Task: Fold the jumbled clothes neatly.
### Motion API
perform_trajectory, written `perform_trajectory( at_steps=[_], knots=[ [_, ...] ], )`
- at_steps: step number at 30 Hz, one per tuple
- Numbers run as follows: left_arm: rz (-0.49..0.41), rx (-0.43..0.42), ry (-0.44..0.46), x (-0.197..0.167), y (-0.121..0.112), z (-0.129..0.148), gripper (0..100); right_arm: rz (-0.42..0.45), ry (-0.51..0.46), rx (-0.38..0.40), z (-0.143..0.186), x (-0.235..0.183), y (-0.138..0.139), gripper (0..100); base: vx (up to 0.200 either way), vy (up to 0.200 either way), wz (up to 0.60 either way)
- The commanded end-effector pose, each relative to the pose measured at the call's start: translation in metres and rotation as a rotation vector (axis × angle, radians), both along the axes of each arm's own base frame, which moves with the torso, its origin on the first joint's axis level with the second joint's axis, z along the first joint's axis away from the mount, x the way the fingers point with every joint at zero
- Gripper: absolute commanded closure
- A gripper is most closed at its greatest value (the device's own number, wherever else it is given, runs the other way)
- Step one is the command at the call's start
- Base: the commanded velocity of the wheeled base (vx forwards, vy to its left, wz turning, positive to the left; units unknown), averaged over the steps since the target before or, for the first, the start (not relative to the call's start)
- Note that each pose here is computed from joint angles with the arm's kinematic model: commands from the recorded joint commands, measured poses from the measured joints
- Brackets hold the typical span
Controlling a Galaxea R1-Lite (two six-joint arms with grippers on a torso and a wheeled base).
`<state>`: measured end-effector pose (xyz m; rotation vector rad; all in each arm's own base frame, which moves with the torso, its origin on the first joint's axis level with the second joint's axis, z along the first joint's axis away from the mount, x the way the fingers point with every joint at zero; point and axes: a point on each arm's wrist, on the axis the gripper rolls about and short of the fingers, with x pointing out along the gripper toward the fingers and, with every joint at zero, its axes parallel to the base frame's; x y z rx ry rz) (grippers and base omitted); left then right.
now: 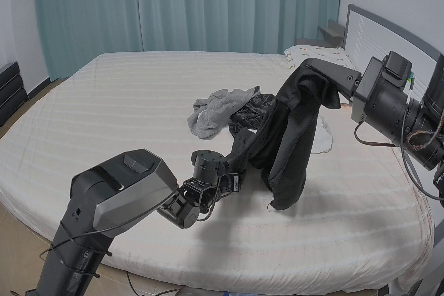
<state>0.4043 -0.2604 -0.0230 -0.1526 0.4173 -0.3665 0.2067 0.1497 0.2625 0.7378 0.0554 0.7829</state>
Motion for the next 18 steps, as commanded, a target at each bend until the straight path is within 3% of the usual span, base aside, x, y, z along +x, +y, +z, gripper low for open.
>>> perform_trajectory(
  at_steps=[1, 6, 14, 15, 18],
  knots=[
    [0.08, 0.022, 0.003, 0.021, 0.005, -0.026, 100, -0.003, -0.023, 0.015, 0.007, -0.005, -0.005, 100, 0.0, 0.0, 0.0],
    [0.116, 0.031, 0.042, 0.012, 0.02, -0.02, 100, -0.052, 0.015, -0.003, -0.004, 0.009, -0.015, 100, 0.0, 0.0, 0.0],
    [0.19, -0.055, 0.092, -0.019, 0.061, 0.041, 100, -0.105, 0.136, -0.076, -0.042, 0.041, -0.028, 100, 0.0, 0.0, 0.0],
    [0.198, -0.058, 0.108, -0.032, 0.073, 0.064, 100, -0.081, 0.214, -0.122, -0.068, 0.05, -0.028, 100, 0.0, 0.0, 0.0],
    [0.225, -0.111, 0.133, -0.048, 0.083, 0.108, 100, -0.078, 0.296, -0.165, -0.099, 0.068, -0.023, 100, 0.0, 0.0, 0.0]
  ],
)
